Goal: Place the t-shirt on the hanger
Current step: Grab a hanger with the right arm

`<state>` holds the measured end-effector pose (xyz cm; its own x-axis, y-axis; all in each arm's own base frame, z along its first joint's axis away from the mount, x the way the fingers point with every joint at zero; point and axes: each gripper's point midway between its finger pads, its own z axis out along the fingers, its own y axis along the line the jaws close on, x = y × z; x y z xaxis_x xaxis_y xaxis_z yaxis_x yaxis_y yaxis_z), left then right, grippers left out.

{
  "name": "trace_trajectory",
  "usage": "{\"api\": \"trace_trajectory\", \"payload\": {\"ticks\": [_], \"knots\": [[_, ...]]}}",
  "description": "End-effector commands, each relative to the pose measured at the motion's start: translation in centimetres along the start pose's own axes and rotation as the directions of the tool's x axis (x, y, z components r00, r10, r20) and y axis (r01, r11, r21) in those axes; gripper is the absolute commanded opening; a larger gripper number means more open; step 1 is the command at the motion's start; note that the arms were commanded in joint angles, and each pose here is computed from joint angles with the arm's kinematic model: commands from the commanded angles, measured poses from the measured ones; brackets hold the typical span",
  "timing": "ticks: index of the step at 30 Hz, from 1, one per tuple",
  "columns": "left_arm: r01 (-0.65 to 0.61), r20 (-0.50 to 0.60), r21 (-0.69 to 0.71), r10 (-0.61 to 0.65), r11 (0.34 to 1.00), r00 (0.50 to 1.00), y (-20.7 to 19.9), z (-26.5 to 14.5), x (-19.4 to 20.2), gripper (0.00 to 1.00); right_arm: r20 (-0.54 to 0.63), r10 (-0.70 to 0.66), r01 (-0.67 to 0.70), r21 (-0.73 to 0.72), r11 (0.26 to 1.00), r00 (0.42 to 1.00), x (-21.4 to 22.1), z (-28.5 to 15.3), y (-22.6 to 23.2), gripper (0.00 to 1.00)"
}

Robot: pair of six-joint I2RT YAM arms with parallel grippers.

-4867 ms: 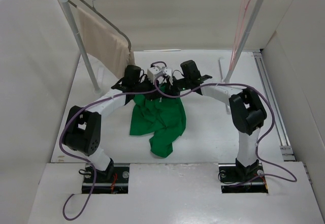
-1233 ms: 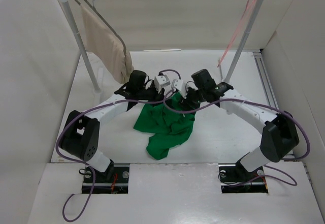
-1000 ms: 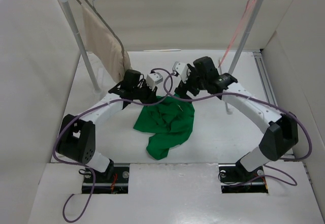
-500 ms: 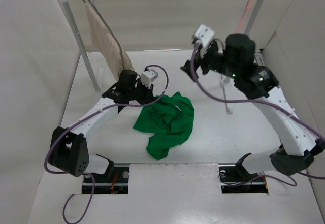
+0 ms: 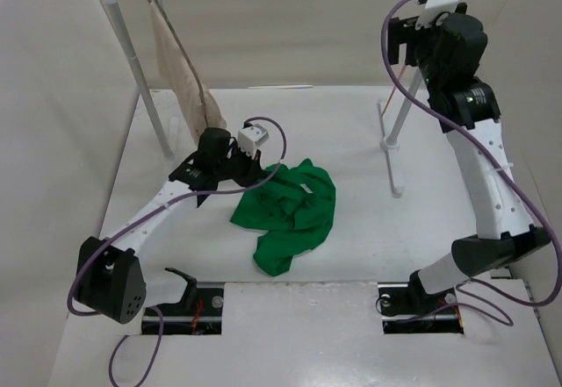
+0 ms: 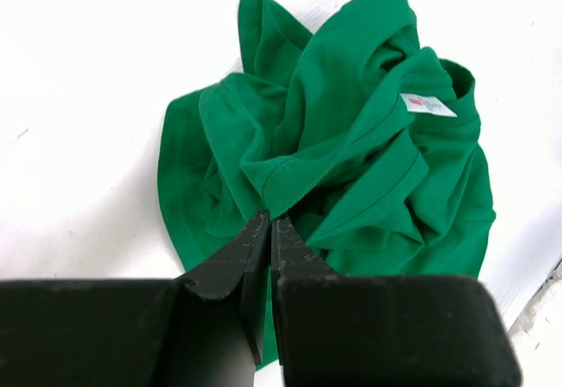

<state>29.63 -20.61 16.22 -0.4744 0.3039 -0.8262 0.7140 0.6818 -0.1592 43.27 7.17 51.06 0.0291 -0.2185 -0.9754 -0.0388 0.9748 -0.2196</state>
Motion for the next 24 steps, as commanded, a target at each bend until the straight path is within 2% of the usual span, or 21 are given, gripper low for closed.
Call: {"api": "trace_trajectory", "payload": {"ticks": [1, 2, 4, 8, 9, 13, 16, 19, 22, 24], "knots": [[-0.015, 0.069, 0.003, 0.015, 1.000, 0.998, -0.3, -0.4, -1.3, 0.00, 0.026, 0.083, -0.086, 0.133, 0.987, 0.996, 1.4, 1.3, -2.3, 0.95], [-0.015, 0.069, 0.003, 0.015, 1.000, 0.998, -0.3, -0.4, -1.3, 0.00, -0.010, 0.085, -0.083, 0.143, 0.986, 0.996, 3.4, 1.9, -1.9, 0.94], [-0.019, 0.077, 0.002, 0.018, 1.000, 0.997, -0.4, -0.6, -1.5, 0.00, -0.024, 0.094, -0.088, 0.166, 0.982, 0.995, 4.5, 2.3, -2.3, 0.93], [-0.015, 0.069, 0.003, 0.015, 1.000, 0.998, -0.4, -0.5, -1.1, 0.00, -0.042, 0.089, -0.082, 0.150, 0.985, 0.995, 5.7, 2.1, -2.1, 0.80], [-0.015, 0.069, 0.003, 0.015, 1.000, 0.998, -0.4, -0.5, -1.1, 0.00, -0.060, 0.085, -0.077, 0.133, 0.988, 0.995, 6.7, 2.4, -1.5, 0.66], [-0.015, 0.069, 0.003, 0.015, 1.000, 0.998, -0.4, -0.5, -1.1, 0.00, -0.039, 0.088, -0.084, 0.106, 0.991, 0.995, 6.7, 1.2, -1.2, 0.27], [-0.015, 0.069, 0.003, 0.015, 1.000, 0.998, -0.4, -0.5, -1.1, 0.00, -0.041, 0.087, -0.083, 0.081, 0.993, 0.995, 6.7, 0.6, -0.9, 0.16], [-0.011, 0.060, 0.004, 0.011, 1.000, 0.998, -0.3, -0.3, -0.9, 0.00, -0.043, 0.077, -0.074, 0.051, 0.996, 0.996, 6.4, -0.2, -0.7, 0.00], [-0.015, 0.069, 0.003, 0.015, 1.000, 0.998, -0.3, -0.3, -1.1, 0.00, -0.014, 0.053, -0.053, 0.001, 0.999, 0.999, 5.3, -0.5, -0.4, 0.00], [-0.015, 0.069, 0.003, 0.015, 1.000, 0.998, -0.3, -0.3, -1.1, 0.00, 0.012, 0.044, -0.043, -0.091, 0.995, 0.999, 4.4, -0.7, 1.0, 0.00]]}}
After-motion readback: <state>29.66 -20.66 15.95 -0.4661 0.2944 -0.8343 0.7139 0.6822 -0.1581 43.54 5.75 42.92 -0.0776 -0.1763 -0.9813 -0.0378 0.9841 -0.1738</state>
